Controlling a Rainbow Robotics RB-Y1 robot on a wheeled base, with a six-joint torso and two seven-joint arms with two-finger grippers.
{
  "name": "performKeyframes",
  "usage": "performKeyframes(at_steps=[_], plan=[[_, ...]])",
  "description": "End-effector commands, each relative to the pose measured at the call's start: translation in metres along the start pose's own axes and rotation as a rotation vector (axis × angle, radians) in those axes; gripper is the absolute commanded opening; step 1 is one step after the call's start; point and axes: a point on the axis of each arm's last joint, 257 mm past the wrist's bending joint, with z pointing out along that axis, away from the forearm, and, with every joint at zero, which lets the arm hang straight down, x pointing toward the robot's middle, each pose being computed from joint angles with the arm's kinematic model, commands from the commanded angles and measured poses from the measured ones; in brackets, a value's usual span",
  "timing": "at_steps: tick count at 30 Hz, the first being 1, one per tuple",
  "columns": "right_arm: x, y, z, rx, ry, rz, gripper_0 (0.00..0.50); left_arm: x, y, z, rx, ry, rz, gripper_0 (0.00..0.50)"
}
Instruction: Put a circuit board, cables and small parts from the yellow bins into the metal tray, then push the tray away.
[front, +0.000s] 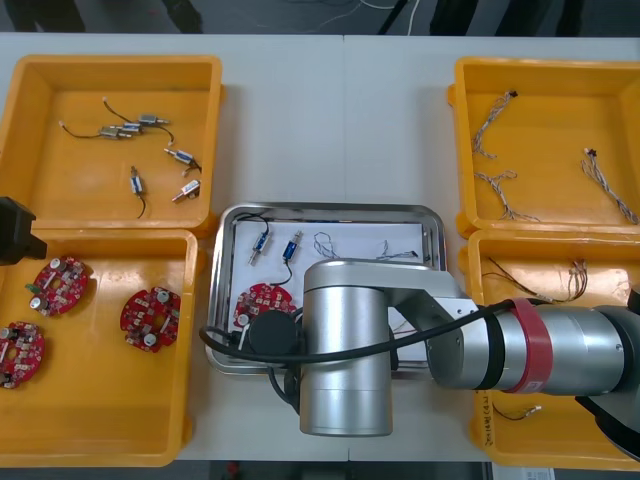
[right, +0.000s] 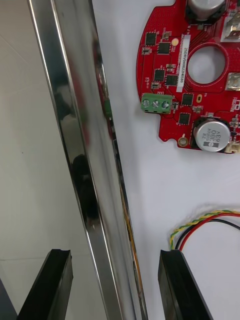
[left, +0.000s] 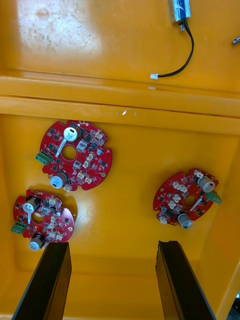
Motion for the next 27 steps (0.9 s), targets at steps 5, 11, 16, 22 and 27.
performKeyframes(at_steps=[5, 11, 16, 22, 27], plan=[[-0.01, 0.005, 0.01, 0.014, 0.001, -0.046, 0.5, -0.003, 0.011, -0.013, -0.035, -0.024, 0.113, 0.5], [-0.014, 0.01, 0.014, 0.024, -0.012, -0.047, 0.5, -0.003, 0.011, -0.013, -0.035, -0.024, 0.113, 0.5], [-0.018, 0.013, 0.018, 0.025, -0.019, -0.038, 0.5, -0.003, 0.011, -0.013, -0.035, -0.024, 0.113, 0.5], [-0.018, 0.013, 0.022, 0.033, -0.022, -0.036, 0.5, -0.003, 0.011, -0.013, -0.035, -0.024, 0.113, 0.5], [-0.015, 0.009, 0.022, 0.043, -0.02, -0.036, 0.5, -0.003, 0.011, -0.013, -0.035, -0.024, 0.113, 0.5]])
